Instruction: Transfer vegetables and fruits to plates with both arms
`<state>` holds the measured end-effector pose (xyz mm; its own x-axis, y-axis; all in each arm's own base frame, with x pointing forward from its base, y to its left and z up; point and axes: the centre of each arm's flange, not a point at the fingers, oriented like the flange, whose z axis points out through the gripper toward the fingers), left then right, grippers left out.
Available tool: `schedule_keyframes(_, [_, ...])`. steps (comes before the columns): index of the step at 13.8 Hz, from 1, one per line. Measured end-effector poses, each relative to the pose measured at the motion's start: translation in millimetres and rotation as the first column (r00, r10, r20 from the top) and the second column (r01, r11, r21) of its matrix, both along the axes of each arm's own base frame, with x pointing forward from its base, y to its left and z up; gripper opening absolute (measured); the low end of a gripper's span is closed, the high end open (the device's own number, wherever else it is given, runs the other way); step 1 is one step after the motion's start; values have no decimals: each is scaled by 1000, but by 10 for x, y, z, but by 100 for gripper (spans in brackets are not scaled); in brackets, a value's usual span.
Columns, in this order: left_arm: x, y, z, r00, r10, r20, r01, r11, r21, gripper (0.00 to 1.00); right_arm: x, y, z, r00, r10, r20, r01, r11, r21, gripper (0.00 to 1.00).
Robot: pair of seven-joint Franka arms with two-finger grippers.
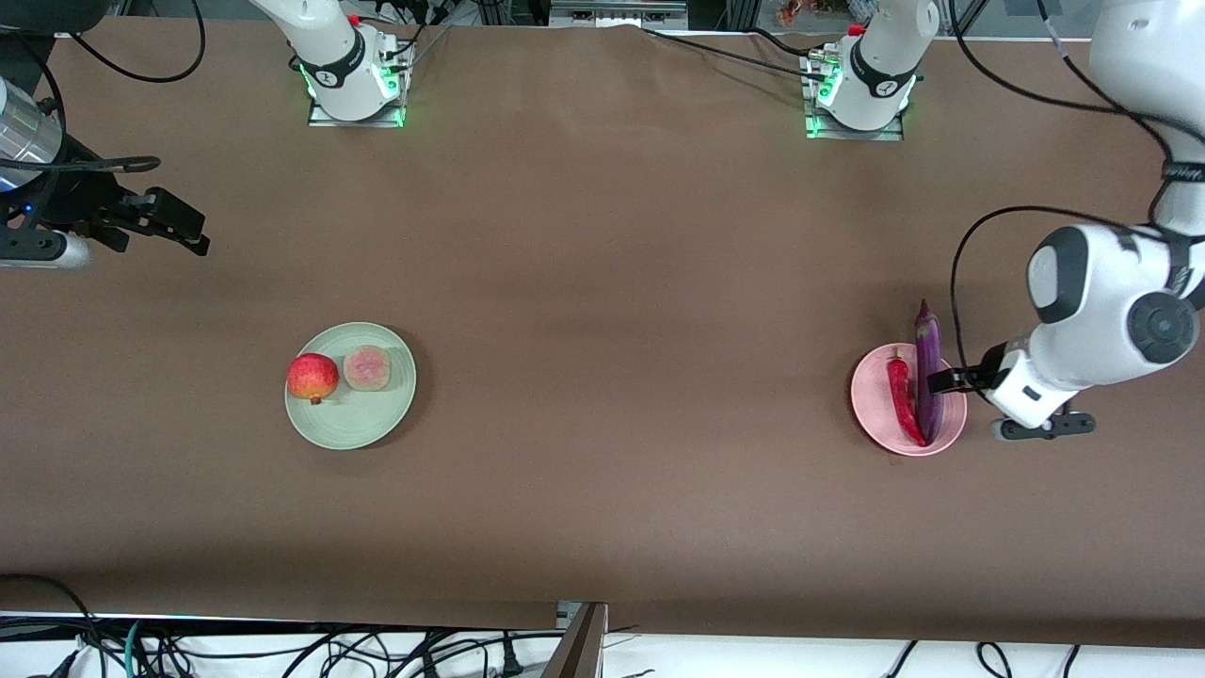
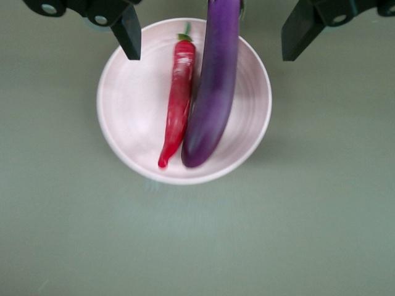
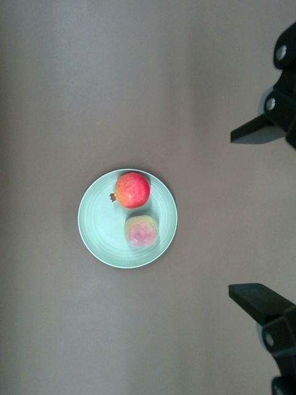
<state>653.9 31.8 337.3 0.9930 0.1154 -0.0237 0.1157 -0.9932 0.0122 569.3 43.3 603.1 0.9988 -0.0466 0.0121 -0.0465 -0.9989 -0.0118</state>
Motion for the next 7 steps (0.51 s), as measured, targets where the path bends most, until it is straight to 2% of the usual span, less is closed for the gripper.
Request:
schedule_keyframes(3, [-114, -82, 1009, 993, 0, 115, -4, 999, 32, 100, 1, 1, -2, 1000, 0, 0, 0, 1000, 0, 100])
schedule_keyframes(4, [-212, -98, 1316, 992, 2, 130, -8, 999, 45, 100, 2, 1, -3, 1000, 0, 0, 0, 1000, 0, 100])
schedule_keyframes(5, [-338, -118, 1608, 993, 10, 121, -16, 999, 49, 100, 3, 1, -4, 1000, 0, -1, 0, 1000, 0, 100])
schedule_keyframes(7, [-613, -167, 2132, 999, 24, 43, -26, 999, 45, 100, 3, 1, -5, 1000, 0, -1, 0, 1000, 0, 100])
